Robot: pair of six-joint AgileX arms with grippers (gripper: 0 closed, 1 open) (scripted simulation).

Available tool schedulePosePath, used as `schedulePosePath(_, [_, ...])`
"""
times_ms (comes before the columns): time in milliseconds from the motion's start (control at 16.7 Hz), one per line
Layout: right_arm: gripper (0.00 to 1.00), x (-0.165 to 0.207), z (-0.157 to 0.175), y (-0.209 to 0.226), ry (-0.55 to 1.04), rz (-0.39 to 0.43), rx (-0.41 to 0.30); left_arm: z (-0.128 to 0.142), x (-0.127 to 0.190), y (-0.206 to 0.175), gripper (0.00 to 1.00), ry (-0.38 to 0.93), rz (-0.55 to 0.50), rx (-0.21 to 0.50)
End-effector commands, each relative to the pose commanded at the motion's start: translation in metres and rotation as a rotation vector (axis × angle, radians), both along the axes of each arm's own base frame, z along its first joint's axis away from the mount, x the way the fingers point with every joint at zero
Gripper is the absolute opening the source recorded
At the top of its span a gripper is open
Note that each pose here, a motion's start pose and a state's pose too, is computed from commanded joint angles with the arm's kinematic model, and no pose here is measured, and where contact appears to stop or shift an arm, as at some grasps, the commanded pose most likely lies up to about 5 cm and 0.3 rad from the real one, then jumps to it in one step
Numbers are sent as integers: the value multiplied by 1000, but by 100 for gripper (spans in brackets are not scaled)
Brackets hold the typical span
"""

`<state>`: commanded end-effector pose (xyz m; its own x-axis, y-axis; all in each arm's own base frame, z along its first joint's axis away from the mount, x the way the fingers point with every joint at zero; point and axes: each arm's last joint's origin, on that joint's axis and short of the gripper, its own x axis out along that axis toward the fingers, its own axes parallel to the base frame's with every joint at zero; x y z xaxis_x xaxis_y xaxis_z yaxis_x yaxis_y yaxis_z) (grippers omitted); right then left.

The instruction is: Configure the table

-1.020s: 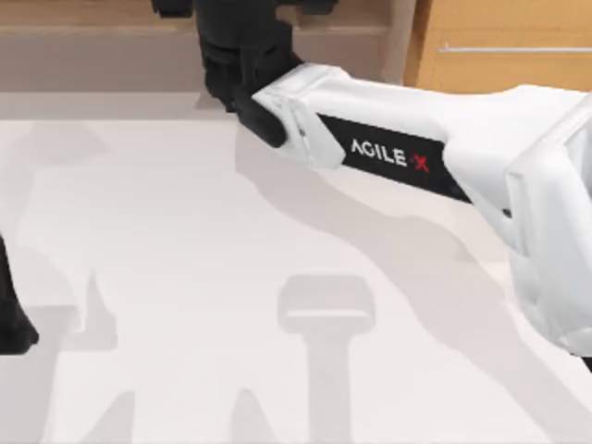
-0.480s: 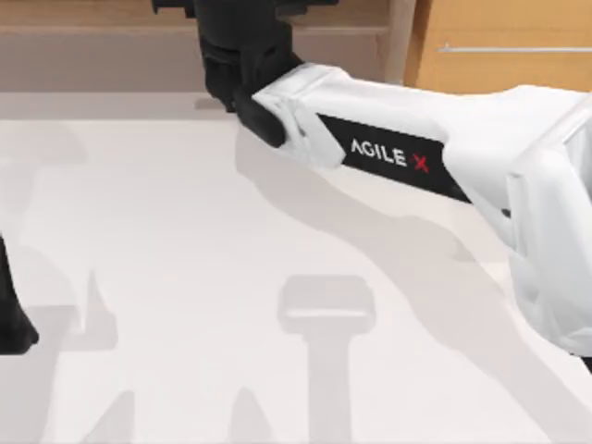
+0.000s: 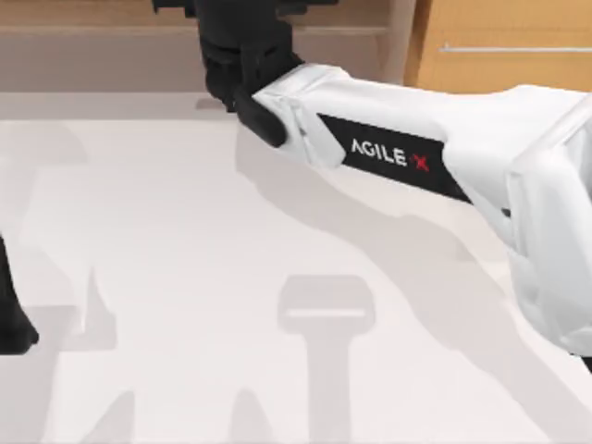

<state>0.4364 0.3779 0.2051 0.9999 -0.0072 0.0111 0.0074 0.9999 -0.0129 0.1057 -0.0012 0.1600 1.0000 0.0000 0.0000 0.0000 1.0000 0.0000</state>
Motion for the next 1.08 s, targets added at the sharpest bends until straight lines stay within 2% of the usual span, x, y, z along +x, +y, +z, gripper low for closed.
schedulePosePath(300, [0,-2,2,2,-3,4,5,0,0,0,100,0,0,0])
schedulePosePath(1080, [0,-42,16,2,-1,4,2,0,0,0,100,0,0,0])
